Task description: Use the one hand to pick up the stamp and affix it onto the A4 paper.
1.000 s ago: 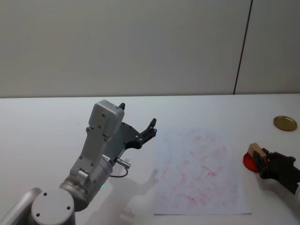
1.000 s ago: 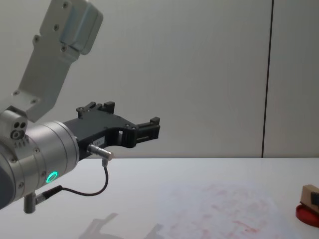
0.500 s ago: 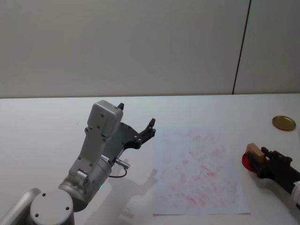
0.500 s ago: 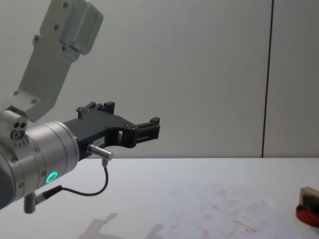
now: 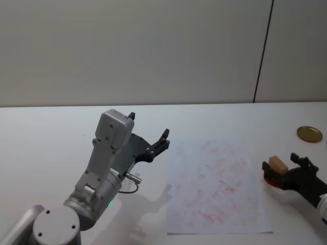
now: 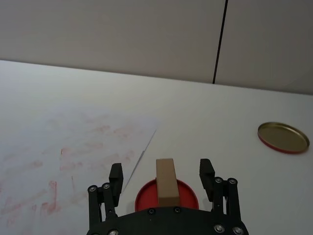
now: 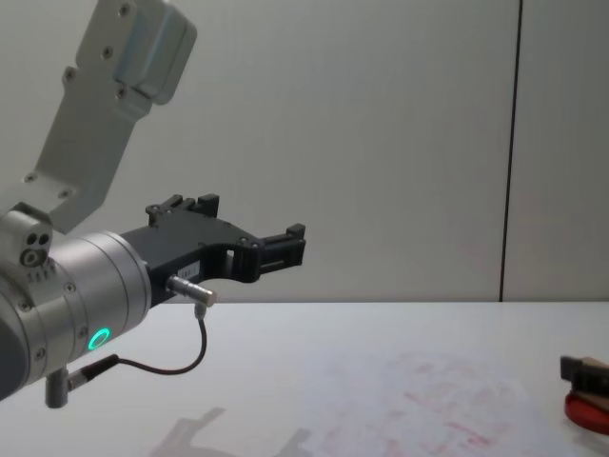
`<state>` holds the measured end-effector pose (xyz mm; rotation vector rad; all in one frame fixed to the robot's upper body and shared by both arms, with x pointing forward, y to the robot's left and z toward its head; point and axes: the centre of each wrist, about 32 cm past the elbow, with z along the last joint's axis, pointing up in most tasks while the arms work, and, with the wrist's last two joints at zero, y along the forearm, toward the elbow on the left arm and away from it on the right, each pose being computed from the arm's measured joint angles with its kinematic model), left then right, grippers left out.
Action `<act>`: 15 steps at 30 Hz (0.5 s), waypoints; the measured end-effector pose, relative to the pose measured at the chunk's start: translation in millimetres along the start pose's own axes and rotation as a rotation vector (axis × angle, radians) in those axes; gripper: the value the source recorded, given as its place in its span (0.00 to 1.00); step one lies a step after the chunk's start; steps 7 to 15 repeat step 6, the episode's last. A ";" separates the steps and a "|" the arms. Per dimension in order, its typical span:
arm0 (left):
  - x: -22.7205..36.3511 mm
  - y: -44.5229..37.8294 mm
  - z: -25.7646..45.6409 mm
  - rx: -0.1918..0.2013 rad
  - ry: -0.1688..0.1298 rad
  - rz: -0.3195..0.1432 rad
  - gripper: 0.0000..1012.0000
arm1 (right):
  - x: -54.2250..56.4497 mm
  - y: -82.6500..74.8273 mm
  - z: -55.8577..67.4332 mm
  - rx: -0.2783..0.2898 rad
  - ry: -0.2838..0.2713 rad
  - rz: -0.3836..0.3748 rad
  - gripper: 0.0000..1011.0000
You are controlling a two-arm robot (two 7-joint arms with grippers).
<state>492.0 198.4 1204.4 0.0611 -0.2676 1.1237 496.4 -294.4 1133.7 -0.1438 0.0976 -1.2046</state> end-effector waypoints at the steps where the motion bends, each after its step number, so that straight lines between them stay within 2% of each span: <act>1: 0.0 0.0 0.0 0.000 0.000 0.000 0.98 | -0.3 -0.5 0.4 0.004 -0.002 -0.001 0.93; 3: 0.0 0.0 0.0 0.000 0.000 0.000 0.98 | -2.2 -1.9 4.7 0.028 -0.013 -0.002 0.99; 6: 0.0 0.0 0.0 0.000 0.000 0.000 0.98 | -4.9 -4.5 10.5 0.056 -0.027 -0.003 0.99; 15: 0.0 0.0 0.0 0.000 0.000 0.000 0.98 | -4.9 -4.5 10.5 0.056 -0.027 -0.003 0.99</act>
